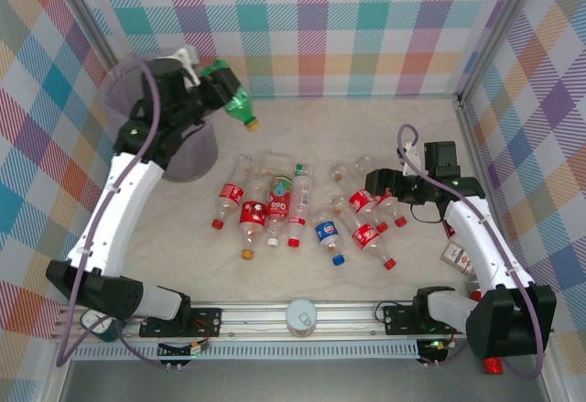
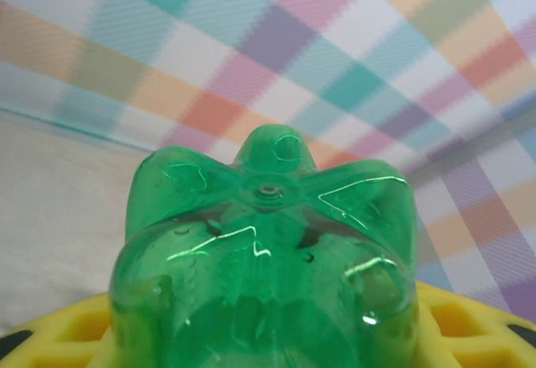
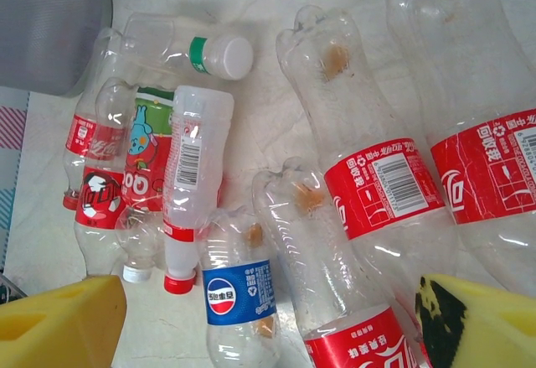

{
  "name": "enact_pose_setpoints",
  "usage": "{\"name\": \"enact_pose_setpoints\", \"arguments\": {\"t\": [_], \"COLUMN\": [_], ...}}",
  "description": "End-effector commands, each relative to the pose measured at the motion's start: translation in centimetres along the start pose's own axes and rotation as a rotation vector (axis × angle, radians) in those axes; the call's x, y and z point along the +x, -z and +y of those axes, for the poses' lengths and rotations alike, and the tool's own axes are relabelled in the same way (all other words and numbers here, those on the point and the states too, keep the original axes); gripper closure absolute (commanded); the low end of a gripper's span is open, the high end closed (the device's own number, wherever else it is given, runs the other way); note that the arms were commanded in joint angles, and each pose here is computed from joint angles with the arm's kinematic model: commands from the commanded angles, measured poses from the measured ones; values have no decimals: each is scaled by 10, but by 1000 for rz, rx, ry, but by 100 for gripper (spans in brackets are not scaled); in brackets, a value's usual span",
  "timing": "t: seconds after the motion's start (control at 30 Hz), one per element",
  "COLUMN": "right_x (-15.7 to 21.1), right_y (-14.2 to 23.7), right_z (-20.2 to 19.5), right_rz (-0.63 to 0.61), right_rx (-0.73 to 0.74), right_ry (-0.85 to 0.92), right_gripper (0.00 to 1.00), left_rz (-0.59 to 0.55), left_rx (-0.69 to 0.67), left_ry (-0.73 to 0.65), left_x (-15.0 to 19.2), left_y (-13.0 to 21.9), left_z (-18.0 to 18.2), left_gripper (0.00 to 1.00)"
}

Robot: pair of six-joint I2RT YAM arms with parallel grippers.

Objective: Put the plastic bottles in the bin

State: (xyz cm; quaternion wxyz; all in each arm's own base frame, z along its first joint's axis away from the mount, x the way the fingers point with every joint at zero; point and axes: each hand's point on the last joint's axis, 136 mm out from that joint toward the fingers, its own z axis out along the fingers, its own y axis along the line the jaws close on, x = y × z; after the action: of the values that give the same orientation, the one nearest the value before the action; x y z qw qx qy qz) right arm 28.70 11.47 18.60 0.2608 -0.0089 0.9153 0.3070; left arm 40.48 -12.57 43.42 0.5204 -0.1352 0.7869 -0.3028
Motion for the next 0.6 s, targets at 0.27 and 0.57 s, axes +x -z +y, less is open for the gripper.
{"name": "enact_pose_setpoints", "arguments": {"t": [0.27,0.57], "right_x": [-1,8], "right_y": [6,10], "right_z": [10,3], "right_rz": [-36,-46], "right_rx": [-53,-10], "right_ry": [10,10], "right_gripper": [11,11], "left_rz": [-170,-34], "left_rx": [-445,-645], "left_ry": [-117,-227], "left_x": [-102,-112], "left_y": [36,-5], "left_z": [108,177], "left_gripper": [78,85]}}
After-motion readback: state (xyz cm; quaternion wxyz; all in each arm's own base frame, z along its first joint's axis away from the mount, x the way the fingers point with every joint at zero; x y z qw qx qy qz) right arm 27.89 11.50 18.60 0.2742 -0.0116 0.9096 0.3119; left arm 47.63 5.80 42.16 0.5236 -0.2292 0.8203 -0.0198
